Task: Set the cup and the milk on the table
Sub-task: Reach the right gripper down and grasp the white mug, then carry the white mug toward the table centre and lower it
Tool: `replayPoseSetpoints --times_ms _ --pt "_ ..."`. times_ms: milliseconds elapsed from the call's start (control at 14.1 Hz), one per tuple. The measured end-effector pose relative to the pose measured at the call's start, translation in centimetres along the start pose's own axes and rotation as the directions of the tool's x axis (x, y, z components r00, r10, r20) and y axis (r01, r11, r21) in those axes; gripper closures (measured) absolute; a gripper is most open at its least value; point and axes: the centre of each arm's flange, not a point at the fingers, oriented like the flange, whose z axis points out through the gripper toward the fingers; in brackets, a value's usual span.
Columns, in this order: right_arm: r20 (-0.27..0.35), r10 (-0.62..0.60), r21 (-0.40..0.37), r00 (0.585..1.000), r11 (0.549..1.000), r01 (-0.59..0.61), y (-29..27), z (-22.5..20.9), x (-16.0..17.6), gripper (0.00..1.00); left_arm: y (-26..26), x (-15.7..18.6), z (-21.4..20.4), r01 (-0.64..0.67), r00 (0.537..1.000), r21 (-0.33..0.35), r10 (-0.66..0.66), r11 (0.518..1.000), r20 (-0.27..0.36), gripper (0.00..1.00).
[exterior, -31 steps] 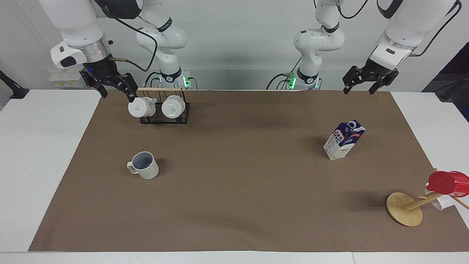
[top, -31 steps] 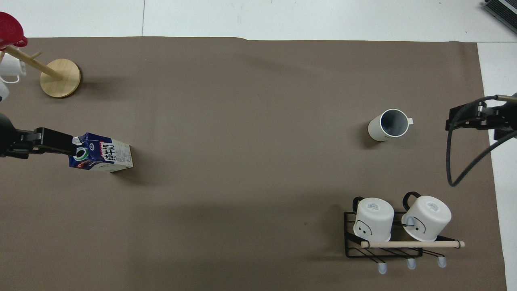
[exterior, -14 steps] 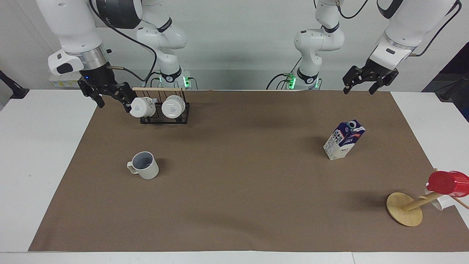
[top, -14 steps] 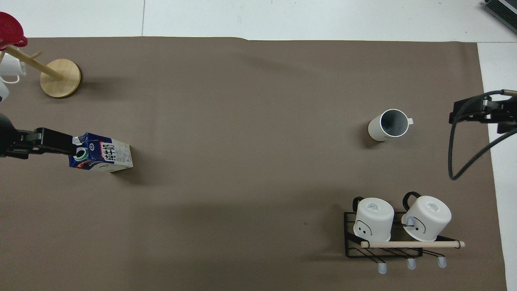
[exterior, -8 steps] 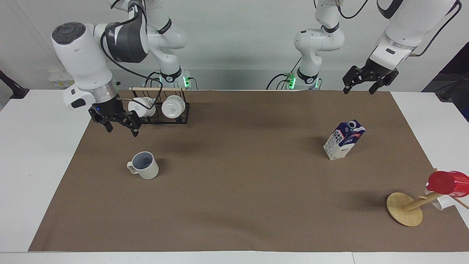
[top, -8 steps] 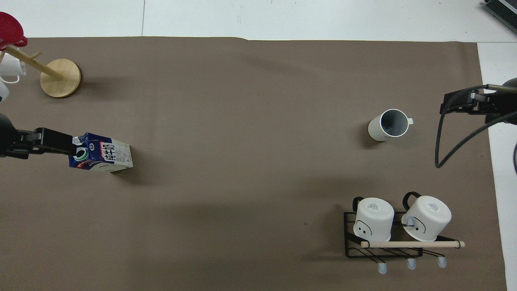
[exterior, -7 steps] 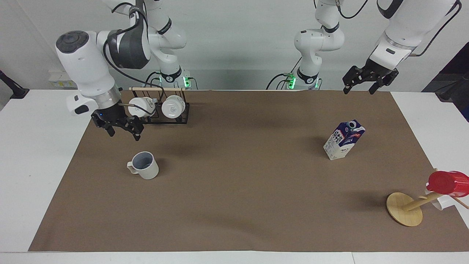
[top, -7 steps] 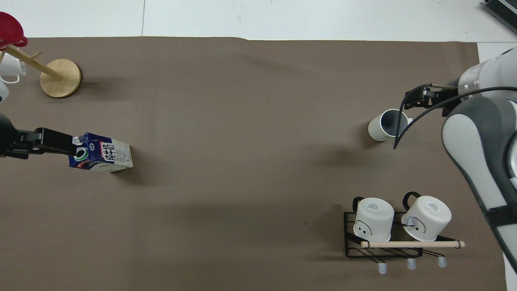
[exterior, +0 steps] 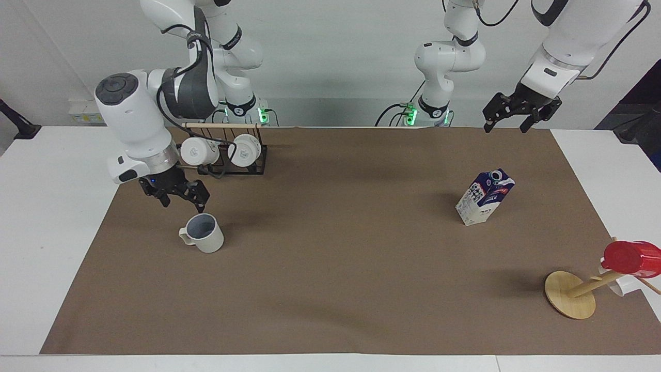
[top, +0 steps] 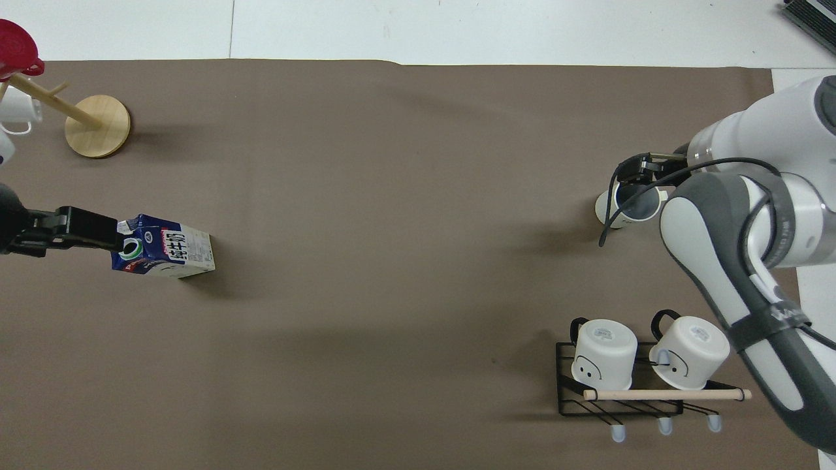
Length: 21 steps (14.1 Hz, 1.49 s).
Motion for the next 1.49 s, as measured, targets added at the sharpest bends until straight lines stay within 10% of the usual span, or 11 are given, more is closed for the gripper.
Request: replayPoseSetpoints --times_ms 568,1066,1492 --pt "0.042 -0.027 -0.009 0.999 1.0 0.027 -1.1 7.4 -0.7 0.24 0.0 0.0 0.0 0.0 1.0 0.0 0.0 1.0 0.0 0.0" --pt "0.034 -0.06 -0.012 0.998 0.998 0.06 -0.9 6.9 -0.6 0.96 0.0 0.0 0.0 0.0 1.0 0.0 0.0 1.0 0.0 0.0" --pt "-0.009 -0.065 -0.008 0.998 0.998 0.065 -1.5 1.0 0.2 0.96 0.0 0.0 0.0 0.0 1.0 0.0 0.0 1.0 0.0 0.0"
